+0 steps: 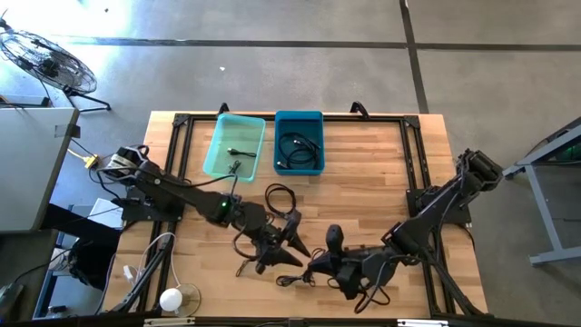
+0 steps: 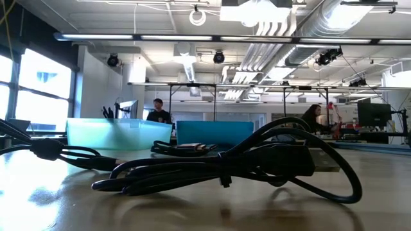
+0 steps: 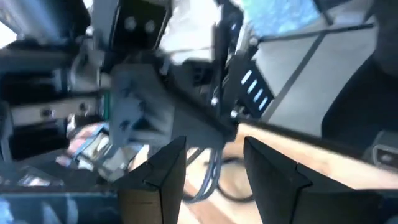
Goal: Pick & Place USB Port
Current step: Put the black USB cable into the green bin
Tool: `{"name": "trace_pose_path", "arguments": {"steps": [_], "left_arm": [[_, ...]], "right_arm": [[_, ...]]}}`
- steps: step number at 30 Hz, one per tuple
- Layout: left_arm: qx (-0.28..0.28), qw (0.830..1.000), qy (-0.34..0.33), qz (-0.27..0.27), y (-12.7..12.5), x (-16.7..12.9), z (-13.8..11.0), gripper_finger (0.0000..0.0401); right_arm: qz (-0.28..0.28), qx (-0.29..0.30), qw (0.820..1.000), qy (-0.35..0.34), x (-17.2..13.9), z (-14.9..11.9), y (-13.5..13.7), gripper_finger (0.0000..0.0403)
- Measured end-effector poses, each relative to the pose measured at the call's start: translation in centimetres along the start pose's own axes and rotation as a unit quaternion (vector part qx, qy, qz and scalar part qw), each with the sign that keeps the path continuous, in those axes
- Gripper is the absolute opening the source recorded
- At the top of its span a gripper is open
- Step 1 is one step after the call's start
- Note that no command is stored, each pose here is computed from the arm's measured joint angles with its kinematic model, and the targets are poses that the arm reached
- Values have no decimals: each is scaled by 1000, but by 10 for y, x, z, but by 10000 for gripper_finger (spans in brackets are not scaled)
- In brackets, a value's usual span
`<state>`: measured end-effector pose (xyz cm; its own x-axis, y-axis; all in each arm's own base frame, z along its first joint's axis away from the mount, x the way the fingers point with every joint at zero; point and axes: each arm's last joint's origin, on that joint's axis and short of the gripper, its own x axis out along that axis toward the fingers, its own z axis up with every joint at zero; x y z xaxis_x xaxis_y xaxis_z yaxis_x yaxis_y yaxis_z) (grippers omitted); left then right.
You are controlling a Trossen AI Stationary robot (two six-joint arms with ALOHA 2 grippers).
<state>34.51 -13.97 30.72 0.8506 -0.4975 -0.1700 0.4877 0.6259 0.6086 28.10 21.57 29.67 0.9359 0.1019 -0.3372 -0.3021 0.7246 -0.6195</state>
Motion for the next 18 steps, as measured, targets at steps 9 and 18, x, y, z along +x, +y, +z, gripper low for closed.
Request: {"name": "trace_pose_path", "arguments": {"steps": [9, 18], "left_arm": [[-8, 998, -60, -34, 0, 0, 6, 156], [-9, 997, -64, -43, -1, 0, 6, 156]], "right_arm": [[-6, 24, 1000, 19, 5, -7, -8, 18], [7, 32, 999, 17, 11, -12, -16, 18]]}}
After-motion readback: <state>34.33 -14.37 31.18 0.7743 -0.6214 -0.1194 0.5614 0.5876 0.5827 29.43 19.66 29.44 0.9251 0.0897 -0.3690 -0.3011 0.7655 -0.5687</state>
